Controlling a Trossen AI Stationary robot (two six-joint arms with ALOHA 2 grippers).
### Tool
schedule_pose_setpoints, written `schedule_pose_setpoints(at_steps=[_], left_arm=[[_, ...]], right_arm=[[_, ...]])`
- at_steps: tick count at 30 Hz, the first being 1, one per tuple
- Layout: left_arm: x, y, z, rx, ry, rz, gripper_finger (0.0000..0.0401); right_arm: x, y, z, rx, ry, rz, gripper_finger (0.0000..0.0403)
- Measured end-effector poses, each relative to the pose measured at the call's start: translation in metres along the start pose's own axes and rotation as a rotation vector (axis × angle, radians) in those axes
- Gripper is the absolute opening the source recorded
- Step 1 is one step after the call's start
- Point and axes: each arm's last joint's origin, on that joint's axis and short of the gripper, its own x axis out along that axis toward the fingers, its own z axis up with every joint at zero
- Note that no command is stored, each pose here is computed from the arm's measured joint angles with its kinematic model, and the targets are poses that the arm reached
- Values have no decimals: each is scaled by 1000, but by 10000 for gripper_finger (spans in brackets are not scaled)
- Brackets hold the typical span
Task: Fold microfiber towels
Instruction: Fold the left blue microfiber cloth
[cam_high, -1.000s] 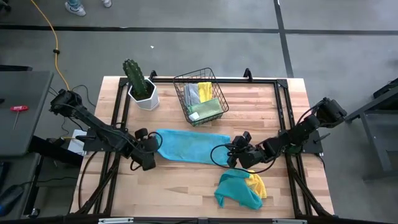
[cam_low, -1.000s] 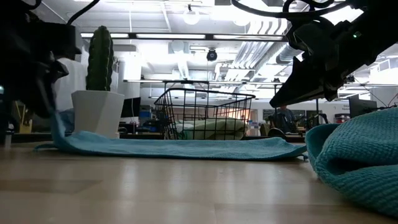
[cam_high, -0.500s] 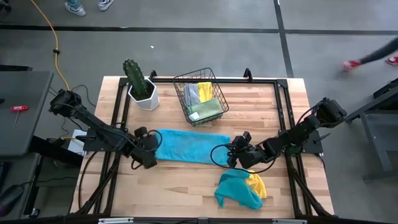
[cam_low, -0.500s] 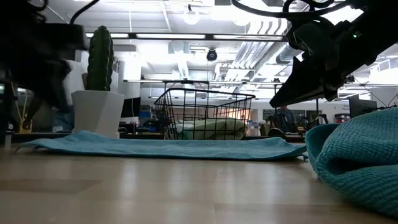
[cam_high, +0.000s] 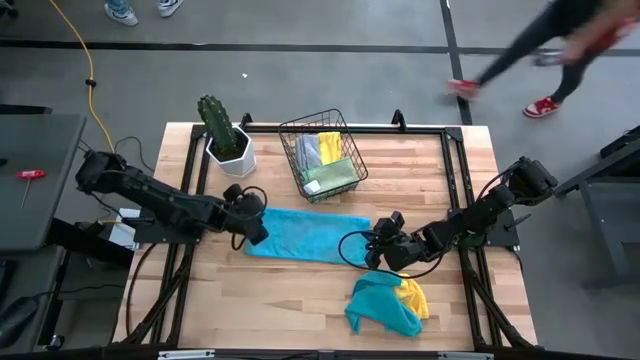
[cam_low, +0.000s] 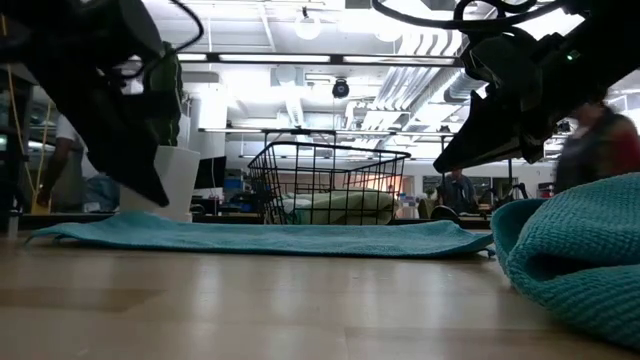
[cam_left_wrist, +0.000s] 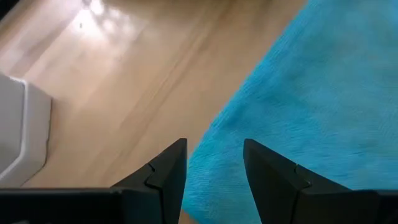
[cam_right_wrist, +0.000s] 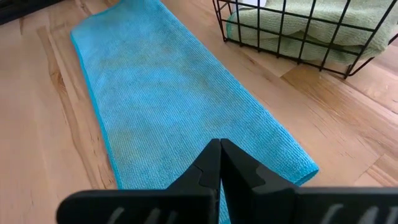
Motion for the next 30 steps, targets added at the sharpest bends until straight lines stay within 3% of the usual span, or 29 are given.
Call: schedule_pose_setpoints(at_steps=[16,20,25,30], left_arm=[[17,22,-30,-1,116,94,147],[18,24,-32,4,111,114,147],[18,24,-32,3,111,112,147],[18,23,-33,0,130,87,147]], right_arm=[[0,0,0,0,-1,-1,0],[2,-3,0,72,7,-22,0],[20,-11,-7,128,30,-105,0],[44,-14,-17,146,52,-117,0]])
